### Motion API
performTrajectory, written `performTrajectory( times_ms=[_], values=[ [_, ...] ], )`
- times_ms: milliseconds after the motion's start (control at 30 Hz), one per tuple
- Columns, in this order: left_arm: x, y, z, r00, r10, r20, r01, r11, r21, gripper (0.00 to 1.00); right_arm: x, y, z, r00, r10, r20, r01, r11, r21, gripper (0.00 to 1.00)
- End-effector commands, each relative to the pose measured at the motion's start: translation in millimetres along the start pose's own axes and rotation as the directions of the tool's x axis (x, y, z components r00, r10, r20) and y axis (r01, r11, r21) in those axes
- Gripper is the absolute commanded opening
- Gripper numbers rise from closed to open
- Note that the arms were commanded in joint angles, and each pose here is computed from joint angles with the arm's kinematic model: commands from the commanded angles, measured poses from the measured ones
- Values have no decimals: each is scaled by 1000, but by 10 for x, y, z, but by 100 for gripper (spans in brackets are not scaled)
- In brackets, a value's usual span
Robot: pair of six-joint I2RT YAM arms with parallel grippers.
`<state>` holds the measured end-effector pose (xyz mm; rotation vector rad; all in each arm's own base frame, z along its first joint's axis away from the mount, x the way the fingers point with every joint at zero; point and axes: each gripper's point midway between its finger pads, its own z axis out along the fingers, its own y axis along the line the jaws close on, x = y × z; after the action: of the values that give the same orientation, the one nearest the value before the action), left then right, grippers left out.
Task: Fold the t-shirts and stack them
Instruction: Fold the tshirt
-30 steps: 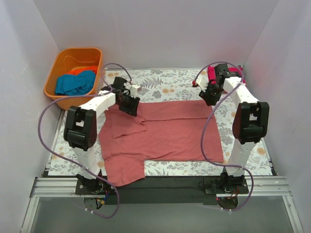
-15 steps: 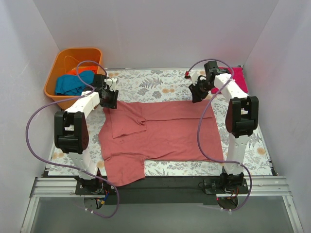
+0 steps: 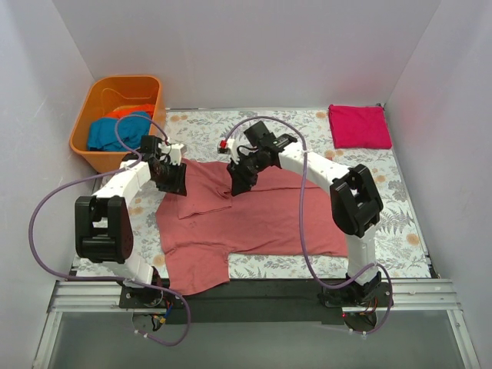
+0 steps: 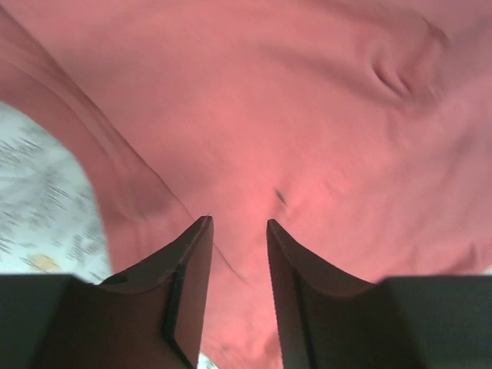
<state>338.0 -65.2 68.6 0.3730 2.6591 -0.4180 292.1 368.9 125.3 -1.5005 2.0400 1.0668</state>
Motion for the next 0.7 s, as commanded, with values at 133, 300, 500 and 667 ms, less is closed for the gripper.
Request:
performTrajectory(
  times_ms=[133, 300, 500, 667],
  values=[
    [576, -322, -178, 996, -23, -88, 33, 993, 110, 39, -40, -21, 407, 994, 105, 23, -105, 994, 7, 45],
    [668, -250, -150, 995, -36, -98, 42, 997, 62, 42, 103, -91, 563, 985, 175, -5, -175, 985, 9, 46],
    [794, -85, -34, 984, -75, -161, 73, 997, -20, 41, 161, -43, 651, 982, 187, -17, -187, 982, -5, 46],
    [807, -84, 32, 978, -93, -187, 93, 996, -10, 42, 254, -95, 690, 979, 201, -36, -200, 980, 23, 46]
  ],
)
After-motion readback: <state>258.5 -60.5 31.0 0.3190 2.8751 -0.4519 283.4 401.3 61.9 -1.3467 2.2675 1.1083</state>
